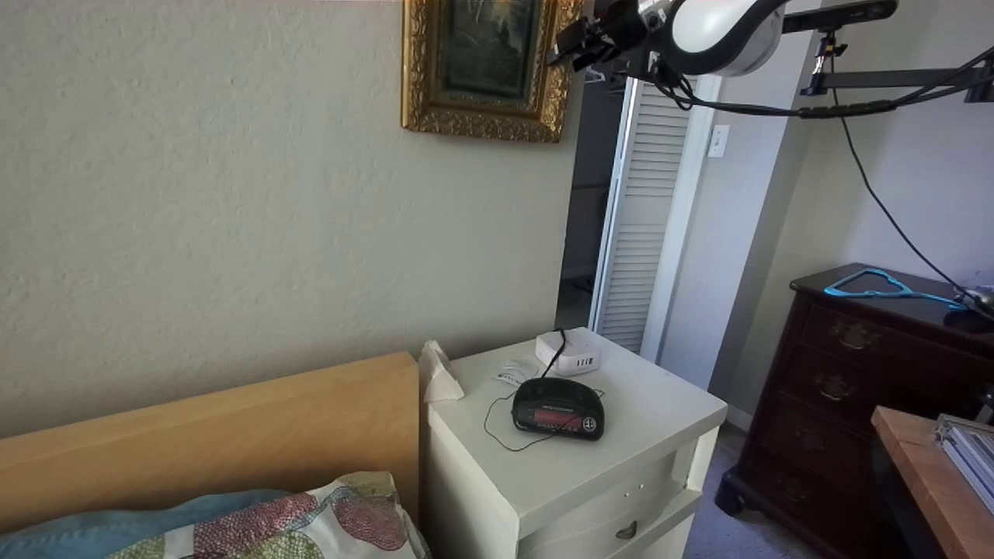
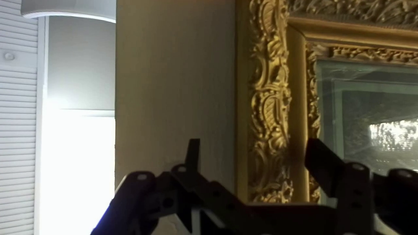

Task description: Push the picture frame on the wall to the left.

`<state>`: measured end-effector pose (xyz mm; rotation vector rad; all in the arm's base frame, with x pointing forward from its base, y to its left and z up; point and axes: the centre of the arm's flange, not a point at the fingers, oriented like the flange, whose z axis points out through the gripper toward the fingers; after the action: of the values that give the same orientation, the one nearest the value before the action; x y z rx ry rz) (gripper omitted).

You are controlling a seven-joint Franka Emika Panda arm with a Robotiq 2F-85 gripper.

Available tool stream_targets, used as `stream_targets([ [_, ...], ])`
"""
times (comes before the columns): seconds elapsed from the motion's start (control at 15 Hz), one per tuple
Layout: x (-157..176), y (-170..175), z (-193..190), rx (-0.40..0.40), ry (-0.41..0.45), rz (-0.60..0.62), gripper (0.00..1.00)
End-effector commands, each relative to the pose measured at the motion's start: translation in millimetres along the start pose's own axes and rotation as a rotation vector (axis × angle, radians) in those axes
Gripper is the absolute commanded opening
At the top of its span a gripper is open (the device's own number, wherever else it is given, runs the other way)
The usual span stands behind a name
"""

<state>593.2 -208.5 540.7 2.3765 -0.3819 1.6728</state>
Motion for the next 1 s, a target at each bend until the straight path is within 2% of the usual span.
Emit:
stream_targets([
  [0.0,8.2,8.8,11.8,0.004,0.005,0.012,0.69],
  [0.07,8.3,8.6,12.3,0.004,0.005,0.011,0.62],
  [0.2,8.8,8.0,13.0,0.006,0.007,0.012,0.58],
  [0.27,8.7,6.5,12.6,0.009,0.006,0.012,0.51],
  [0.33,8.8,6.3,12.5,0.010,0.007,0.011,0.50],
  [0.47,8.5,4.6,10.6,0.011,0.009,0.010,0.40],
  [0.6,9.0,6.6,7.7,0.000,0.013,0.009,0.38],
  [0.67,8.6,11.0,6.2,-0.009,0.016,0.009,0.30],
  [0.93,11.0,17.3,0.0,-0.024,0.029,0.017,0.35],
])
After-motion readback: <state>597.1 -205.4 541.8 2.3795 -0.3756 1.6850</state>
